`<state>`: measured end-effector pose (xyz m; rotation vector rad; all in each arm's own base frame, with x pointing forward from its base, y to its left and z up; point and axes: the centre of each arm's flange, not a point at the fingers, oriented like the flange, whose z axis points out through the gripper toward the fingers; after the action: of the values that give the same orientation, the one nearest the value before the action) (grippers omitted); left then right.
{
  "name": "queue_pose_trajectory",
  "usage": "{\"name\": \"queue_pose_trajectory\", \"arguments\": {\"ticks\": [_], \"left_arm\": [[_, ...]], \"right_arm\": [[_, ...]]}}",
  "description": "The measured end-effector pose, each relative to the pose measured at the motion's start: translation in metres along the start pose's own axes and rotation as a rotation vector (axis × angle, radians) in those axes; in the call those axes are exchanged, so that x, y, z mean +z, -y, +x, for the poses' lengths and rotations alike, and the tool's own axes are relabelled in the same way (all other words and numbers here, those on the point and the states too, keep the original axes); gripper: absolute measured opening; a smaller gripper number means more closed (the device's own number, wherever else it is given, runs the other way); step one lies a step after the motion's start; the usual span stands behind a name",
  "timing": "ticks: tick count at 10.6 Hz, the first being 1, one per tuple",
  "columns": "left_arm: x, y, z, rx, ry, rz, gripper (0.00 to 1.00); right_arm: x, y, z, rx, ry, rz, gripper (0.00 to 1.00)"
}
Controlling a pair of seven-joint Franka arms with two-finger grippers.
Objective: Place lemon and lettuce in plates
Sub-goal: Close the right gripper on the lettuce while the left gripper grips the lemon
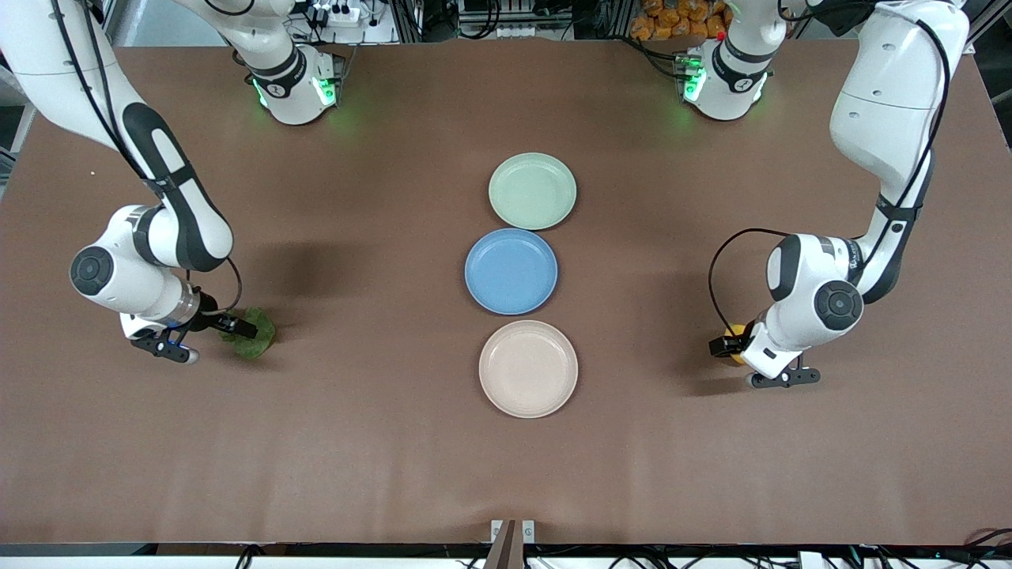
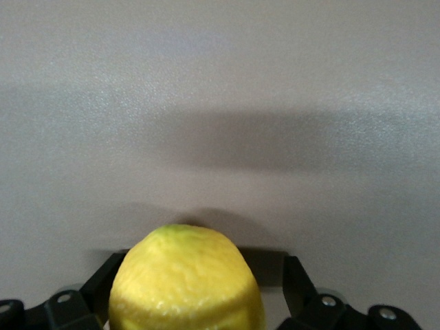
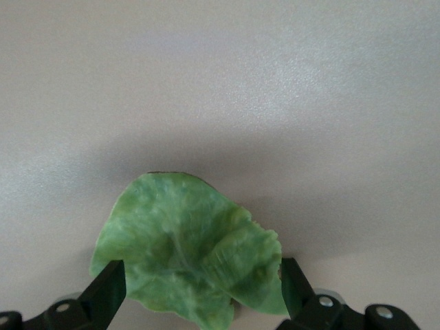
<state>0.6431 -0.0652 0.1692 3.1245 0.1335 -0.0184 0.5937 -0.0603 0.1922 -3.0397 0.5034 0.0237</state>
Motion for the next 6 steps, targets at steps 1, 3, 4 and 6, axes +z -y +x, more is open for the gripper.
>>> {"name": "queue_pose_trajectory", "arguments": {"ticks": [1,3,4,6], "left_arm": [[0.0002,0.0009,0.0000,0.009,-0.002,0.009,1.00],[-0.0003,0.0015,0.0003,0.036,-0.008,0.030,0.91],[-0.0021,0.0011,0.0006,0.038,-0.010,0.031,0.74],[-0.0020,0.0017,0.0007,0.037,-0.010,0.031,0.63]], "right_arm": [[-0.0002,-0.0001,0.0002,0.000,-0.001,0.000,1.00],[-0.0003,-0.0005,0.0004,0.001,-0.003,0.001,1.00],[-0.0003,-0.0005,0.0004,0.001,-0.003,0.001,0.97],[-0.0016,-0.0028,0.0023,0.005,-0.016,0.003,0.78]]}}
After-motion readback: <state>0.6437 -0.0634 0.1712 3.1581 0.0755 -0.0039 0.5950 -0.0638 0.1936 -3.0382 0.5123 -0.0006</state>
